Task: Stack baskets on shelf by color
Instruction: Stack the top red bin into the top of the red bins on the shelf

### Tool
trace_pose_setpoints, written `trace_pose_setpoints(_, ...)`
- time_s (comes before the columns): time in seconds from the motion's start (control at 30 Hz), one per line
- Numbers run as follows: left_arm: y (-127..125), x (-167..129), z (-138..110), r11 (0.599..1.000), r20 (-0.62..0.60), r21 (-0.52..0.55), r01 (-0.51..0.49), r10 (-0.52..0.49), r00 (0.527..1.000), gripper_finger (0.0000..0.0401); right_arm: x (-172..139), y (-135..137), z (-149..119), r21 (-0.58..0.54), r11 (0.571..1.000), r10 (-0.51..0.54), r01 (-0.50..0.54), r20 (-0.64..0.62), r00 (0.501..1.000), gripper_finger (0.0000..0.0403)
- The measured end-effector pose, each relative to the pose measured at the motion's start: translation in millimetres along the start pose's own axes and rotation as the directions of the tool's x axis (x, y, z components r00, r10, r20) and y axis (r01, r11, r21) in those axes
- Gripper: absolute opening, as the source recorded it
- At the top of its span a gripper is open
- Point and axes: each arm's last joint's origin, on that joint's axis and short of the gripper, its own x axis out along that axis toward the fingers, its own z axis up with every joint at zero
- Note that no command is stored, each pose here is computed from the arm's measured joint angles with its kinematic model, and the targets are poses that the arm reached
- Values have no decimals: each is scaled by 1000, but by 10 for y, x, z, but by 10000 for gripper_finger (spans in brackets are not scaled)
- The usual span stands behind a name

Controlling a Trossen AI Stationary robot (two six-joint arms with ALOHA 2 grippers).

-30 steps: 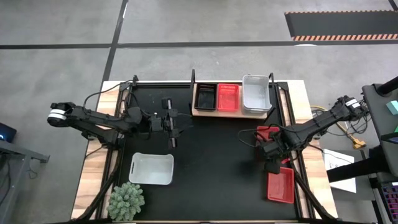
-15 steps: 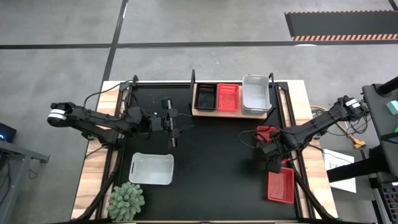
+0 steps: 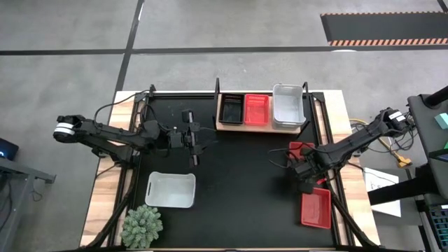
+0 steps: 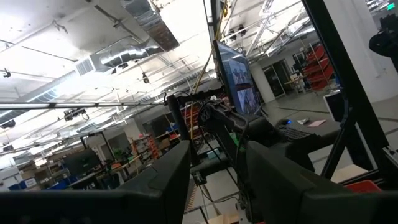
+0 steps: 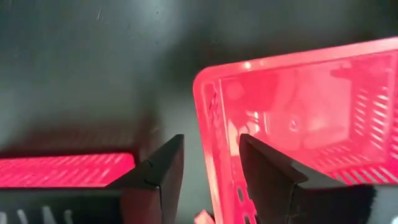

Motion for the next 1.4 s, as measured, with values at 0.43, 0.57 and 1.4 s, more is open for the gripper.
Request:
trace_pose_setpoints(0.43, -1, -1, -1, 1000, -1, 16, 0, 0, 1000, 143, 277, -47, -46, 5, 1000, 29, -29, 45, 999, 64)
trace_pose_setpoints(0.57, 0, -1, -4, 1000, -5, 17, -3, 4, 1000, 143, 204, -11, 5, 3, 999, 37, -37, 76, 996, 17)
trace_pose_setpoints(1.4, 4, -258, -48, 995, -80, 99, -2, 10, 997, 143, -418, 607, 855, -28, 995, -91, 92, 20, 996, 8)
